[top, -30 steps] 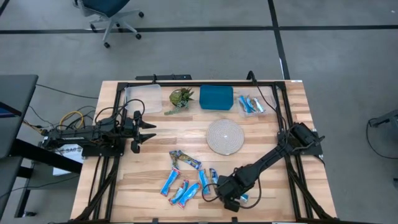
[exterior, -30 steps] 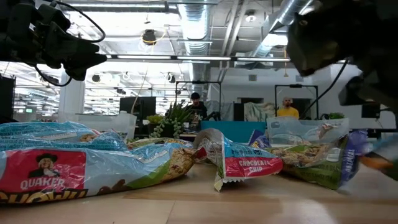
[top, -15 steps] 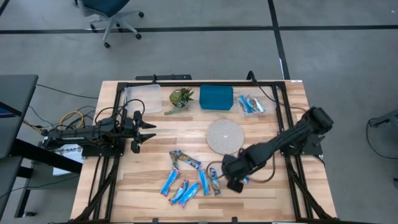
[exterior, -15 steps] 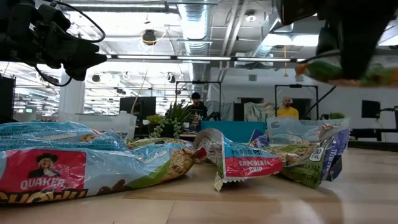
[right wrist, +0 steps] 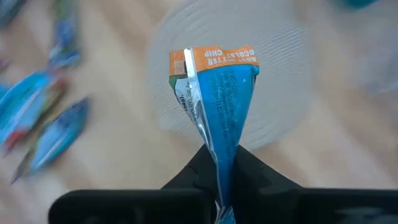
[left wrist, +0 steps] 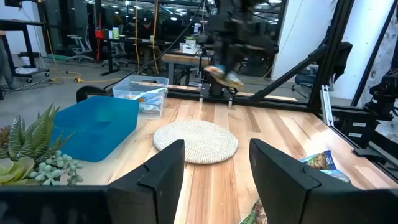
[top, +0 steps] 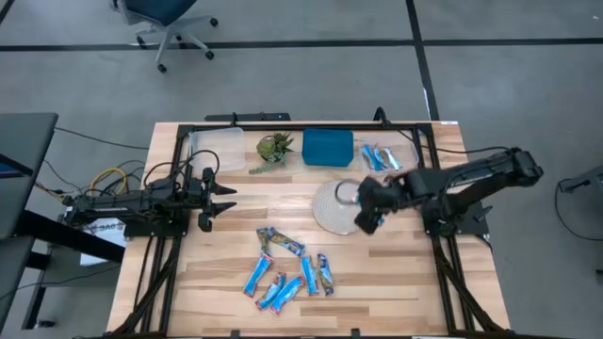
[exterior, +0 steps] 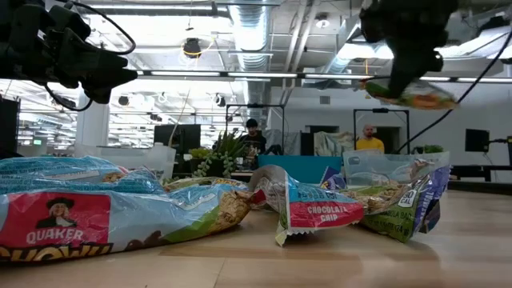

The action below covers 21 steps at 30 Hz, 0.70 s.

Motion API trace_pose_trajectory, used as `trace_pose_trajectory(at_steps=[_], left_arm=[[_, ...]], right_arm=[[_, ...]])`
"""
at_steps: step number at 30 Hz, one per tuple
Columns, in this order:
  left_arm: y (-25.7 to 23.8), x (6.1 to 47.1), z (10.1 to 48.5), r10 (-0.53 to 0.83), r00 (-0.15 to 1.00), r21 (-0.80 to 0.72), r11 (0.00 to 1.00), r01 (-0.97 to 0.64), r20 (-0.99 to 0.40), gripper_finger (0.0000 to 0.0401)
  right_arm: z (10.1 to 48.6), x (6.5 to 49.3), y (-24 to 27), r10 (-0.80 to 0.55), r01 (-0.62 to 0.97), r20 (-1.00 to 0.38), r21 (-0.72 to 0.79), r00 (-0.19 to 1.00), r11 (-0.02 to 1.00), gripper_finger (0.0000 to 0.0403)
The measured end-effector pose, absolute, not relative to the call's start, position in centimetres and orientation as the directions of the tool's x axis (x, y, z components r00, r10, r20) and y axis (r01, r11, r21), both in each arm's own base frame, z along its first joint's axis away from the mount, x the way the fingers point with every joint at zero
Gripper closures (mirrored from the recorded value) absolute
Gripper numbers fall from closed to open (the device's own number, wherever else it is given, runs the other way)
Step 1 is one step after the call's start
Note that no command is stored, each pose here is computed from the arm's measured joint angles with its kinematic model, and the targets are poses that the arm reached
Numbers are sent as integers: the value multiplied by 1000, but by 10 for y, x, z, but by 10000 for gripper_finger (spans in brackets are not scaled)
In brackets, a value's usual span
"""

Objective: Pick and place Granola Bars by type
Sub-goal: Put the yellow granola bar into the right transparent bin

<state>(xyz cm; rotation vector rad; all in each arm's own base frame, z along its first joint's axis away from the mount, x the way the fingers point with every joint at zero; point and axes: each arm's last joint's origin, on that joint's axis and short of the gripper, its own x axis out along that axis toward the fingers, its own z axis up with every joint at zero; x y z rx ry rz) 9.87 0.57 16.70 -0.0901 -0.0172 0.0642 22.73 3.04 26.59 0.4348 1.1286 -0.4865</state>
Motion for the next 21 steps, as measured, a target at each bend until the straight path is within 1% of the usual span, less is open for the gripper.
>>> trace_pose_trajectory(at_steps=[4,9,13,15,21], left_arm=[[6,99,167,65,998,-91,994,-63,14,227],[6,99,167,64,998,-91,994,-63,14,227],[6,99,167,64,998,-90,994,-63,14,227],[6,99,167,65,998,-90,994,-63,14,227],[6,99,167,64,998,-91,994,-63,14,227]], right_arm=[[273,223,-1,-237,640,-904,51,356,767,394],[275,219,-39,-338,719,-886,-7,318,695,388],[276,217,-69,-393,777,-869,-14,302,629,390],[276,215,-83,-420,811,-859,-10,292,585,393],[276,197,-118,-472,899,-855,-17,213,437,389]])
